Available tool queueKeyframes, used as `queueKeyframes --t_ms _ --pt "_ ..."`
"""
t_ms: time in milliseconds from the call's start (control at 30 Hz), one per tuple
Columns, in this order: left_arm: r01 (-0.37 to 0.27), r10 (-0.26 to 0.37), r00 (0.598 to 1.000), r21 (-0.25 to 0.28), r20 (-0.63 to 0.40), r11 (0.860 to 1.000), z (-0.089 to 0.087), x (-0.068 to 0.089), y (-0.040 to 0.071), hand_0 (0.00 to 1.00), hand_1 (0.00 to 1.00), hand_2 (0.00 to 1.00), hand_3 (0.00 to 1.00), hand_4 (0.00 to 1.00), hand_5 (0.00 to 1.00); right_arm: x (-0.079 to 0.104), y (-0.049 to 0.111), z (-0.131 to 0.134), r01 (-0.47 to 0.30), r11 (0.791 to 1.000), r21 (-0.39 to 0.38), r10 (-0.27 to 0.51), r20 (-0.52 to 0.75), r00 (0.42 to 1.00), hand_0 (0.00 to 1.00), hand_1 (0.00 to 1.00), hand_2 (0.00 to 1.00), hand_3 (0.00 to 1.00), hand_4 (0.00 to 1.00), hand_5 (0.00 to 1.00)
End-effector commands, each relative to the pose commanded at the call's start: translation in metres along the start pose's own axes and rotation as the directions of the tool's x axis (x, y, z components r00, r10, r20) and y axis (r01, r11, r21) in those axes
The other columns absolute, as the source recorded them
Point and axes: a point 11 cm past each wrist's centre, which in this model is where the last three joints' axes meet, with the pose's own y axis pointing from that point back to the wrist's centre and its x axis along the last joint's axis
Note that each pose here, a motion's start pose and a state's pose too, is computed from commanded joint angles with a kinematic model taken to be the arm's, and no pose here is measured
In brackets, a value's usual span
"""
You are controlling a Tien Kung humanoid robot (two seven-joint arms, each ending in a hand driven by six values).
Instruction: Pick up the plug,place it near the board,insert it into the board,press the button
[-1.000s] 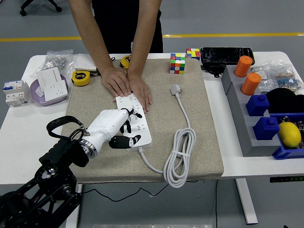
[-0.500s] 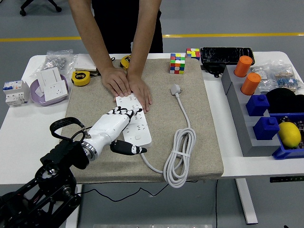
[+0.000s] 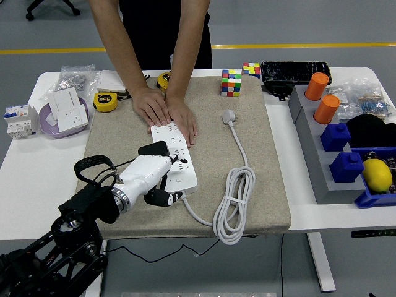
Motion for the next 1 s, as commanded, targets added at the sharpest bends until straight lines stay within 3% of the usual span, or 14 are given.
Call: queueKeyframes --t_ms 367,1000 --pt "0.033 -0.033 0.999 0.036 -0.001 0.999 -0.011 -0.013 -0.011 0.190 0.030 0.158 0.768 0.544 0.002 0.000 0.000 -0.001 0.000 1.000 0.002 0.000 0.000 1.000 0.956 0.893 0.848 0.869 0.998 0.952" --pt "0.046 -0.046 0.999 0.030 0.007 0.998 -0.010 -0.014 -0.007 0.188 0.028 0.157 0.735 0.559 0.002 0.001 0.000 0.000 -0.001 1.000 0.000 0.001 -0.006 1.000 0.955 0.893 0.848 0.869 0.998 0.949"
